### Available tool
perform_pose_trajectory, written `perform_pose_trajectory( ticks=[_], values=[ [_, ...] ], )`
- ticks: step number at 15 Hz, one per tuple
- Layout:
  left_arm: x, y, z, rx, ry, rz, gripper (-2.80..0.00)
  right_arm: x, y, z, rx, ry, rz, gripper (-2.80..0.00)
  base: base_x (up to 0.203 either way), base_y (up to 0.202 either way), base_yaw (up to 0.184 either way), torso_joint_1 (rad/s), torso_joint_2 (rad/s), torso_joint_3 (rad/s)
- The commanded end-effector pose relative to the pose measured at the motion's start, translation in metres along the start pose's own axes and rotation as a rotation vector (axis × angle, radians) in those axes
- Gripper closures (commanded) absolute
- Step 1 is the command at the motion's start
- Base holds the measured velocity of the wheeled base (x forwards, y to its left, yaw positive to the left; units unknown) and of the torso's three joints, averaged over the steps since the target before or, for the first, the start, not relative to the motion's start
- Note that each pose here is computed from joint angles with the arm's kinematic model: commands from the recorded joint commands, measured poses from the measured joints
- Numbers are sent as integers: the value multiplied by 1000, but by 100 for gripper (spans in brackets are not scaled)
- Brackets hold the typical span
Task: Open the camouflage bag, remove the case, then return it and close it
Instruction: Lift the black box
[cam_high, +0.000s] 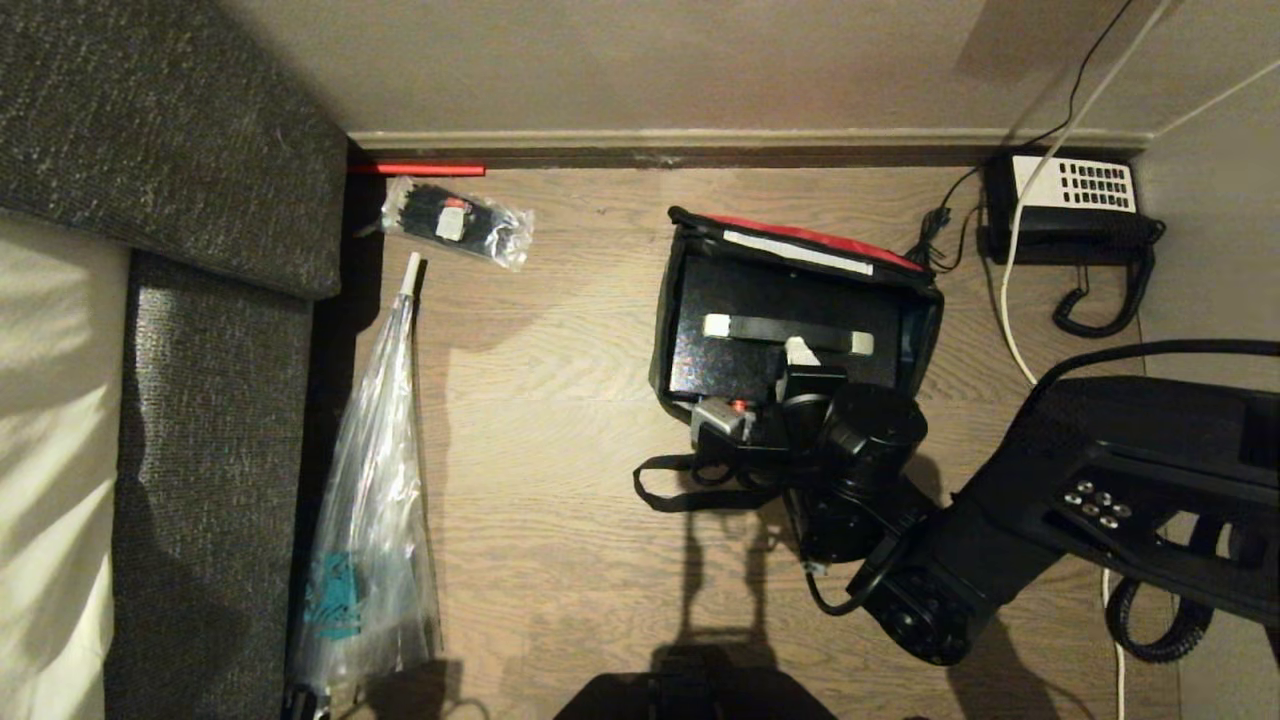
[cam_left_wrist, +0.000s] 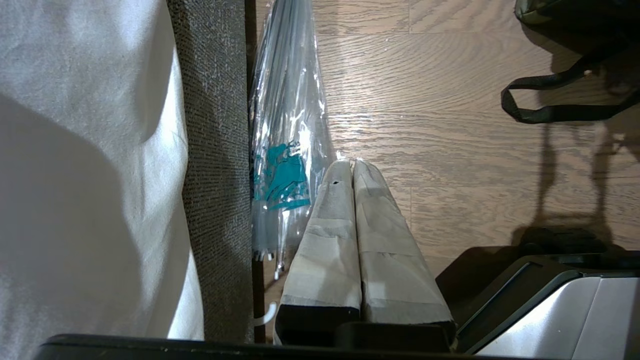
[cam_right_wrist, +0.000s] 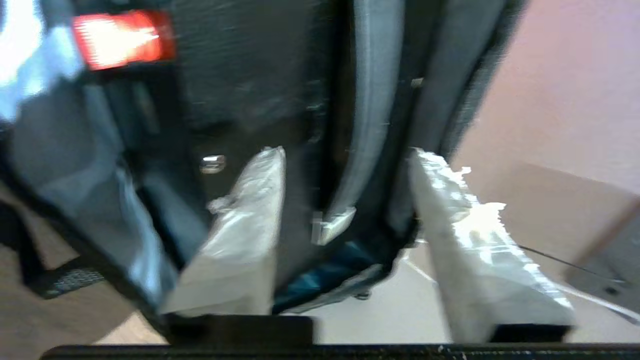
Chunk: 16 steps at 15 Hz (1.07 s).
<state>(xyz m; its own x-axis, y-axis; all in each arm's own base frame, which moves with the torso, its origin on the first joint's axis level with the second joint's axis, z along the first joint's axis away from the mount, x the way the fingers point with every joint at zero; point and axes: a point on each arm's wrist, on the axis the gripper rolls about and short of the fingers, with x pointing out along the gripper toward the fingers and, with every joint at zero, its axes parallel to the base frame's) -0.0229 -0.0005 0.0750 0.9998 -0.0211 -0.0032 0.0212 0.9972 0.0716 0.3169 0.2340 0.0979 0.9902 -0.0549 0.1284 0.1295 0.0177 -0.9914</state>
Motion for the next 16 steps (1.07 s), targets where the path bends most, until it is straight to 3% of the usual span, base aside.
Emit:
perform_pose_trajectory(
  ticks=[1, 10, 16],
  values=[
    [0, 0, 0, 0, 3, -1, 0, 1, 3, 1, -3, 4, -1, -280, 0, 0, 0, 0, 0, 0],
    [0, 0, 0, 0, 3, -1, 0, 29, 6, 1, 42, 81, -48, -280, 0, 0, 0, 0, 0, 3],
    [0, 0, 0, 0, 3, -1, 0, 49, 19, 0, 52, 114, -62, -280, 0, 0, 0, 0, 0, 0]
  ],
)
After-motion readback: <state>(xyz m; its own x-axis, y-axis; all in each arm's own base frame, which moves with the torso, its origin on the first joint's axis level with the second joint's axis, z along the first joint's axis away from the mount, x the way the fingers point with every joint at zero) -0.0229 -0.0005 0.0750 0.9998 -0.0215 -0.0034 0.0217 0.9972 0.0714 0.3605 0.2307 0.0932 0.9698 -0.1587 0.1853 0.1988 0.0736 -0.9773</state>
